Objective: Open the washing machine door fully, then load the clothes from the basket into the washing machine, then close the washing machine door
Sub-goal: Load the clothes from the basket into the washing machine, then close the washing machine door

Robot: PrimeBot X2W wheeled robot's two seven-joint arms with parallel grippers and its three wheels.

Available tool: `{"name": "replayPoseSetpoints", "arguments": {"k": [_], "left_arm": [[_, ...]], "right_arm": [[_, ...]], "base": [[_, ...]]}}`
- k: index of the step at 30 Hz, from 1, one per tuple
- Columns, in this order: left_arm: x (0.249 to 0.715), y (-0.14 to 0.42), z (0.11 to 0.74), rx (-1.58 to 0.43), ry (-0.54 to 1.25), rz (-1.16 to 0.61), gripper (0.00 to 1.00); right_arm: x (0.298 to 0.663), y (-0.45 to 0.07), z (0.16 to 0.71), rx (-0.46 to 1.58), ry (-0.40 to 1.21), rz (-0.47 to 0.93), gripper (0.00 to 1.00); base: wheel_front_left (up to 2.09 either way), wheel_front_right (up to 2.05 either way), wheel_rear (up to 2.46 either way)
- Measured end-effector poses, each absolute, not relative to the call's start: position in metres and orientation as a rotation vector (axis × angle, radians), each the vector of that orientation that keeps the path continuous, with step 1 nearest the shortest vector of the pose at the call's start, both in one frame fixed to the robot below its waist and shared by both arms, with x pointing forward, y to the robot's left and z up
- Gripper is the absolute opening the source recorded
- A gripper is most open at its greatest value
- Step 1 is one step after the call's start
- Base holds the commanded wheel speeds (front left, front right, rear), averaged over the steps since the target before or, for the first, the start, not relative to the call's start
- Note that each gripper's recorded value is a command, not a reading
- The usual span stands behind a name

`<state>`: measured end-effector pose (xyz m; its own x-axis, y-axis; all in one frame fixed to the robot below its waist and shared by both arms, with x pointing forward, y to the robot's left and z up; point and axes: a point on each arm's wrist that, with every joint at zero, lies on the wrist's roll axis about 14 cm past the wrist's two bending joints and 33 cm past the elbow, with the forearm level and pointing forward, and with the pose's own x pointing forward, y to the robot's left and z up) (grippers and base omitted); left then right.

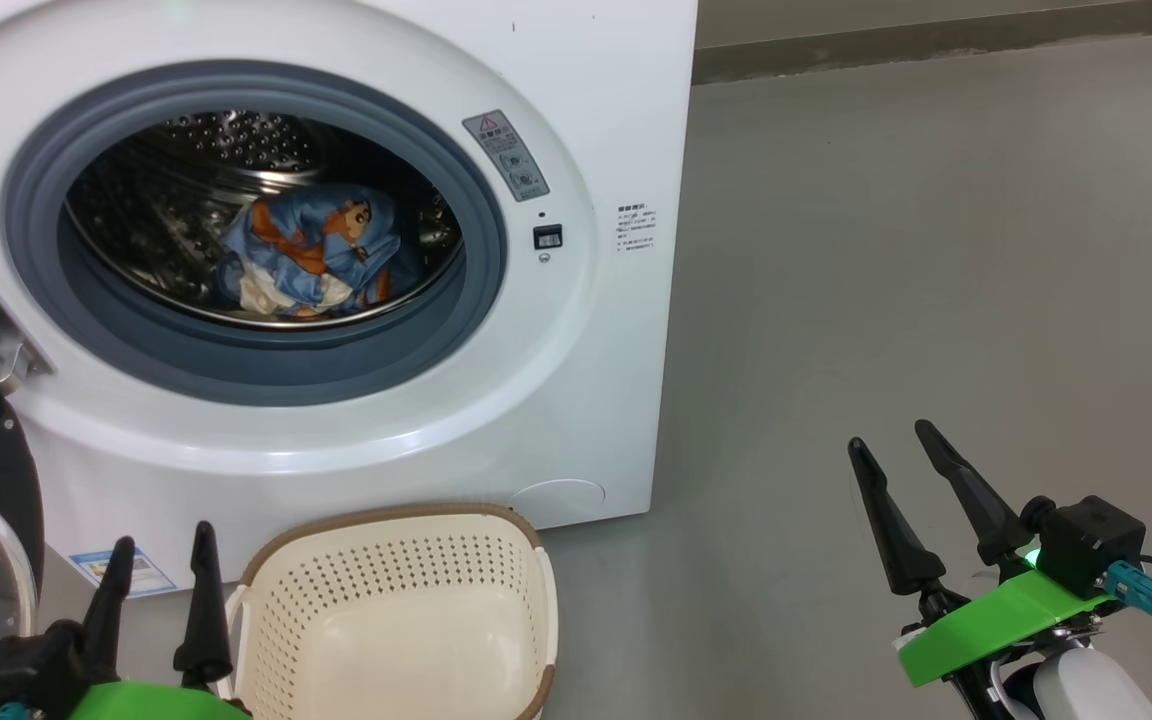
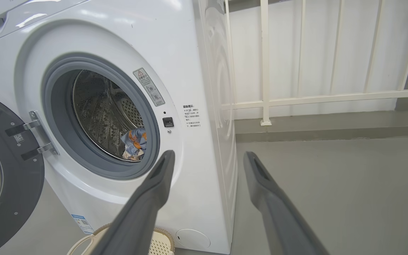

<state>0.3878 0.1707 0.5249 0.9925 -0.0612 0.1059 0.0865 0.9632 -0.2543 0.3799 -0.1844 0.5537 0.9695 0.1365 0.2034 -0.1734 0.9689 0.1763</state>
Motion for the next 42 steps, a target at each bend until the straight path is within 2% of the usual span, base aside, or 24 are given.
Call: {"name": "replayPoseSetpoints", "arguments": {"k": [27, 42], "left_arm": [[0.3878, 0.174, 0.5188, -0.268, -0.084, -0.069, 1.0], [0.3875, 0.1735, 0.52, -0.261, -0.091, -0.071, 1.0]], "right_arm": [[0.3814, -0.1833, 0.5509, 0.195, -0.182, 0.16, 1.0], [0.3816, -0.1833, 0.5498, 0.195, -0.179, 0.16, 1.0]], "base": [[-0.03, 0.03, 0.0], [-1.16, 1.16, 0.0]]}}
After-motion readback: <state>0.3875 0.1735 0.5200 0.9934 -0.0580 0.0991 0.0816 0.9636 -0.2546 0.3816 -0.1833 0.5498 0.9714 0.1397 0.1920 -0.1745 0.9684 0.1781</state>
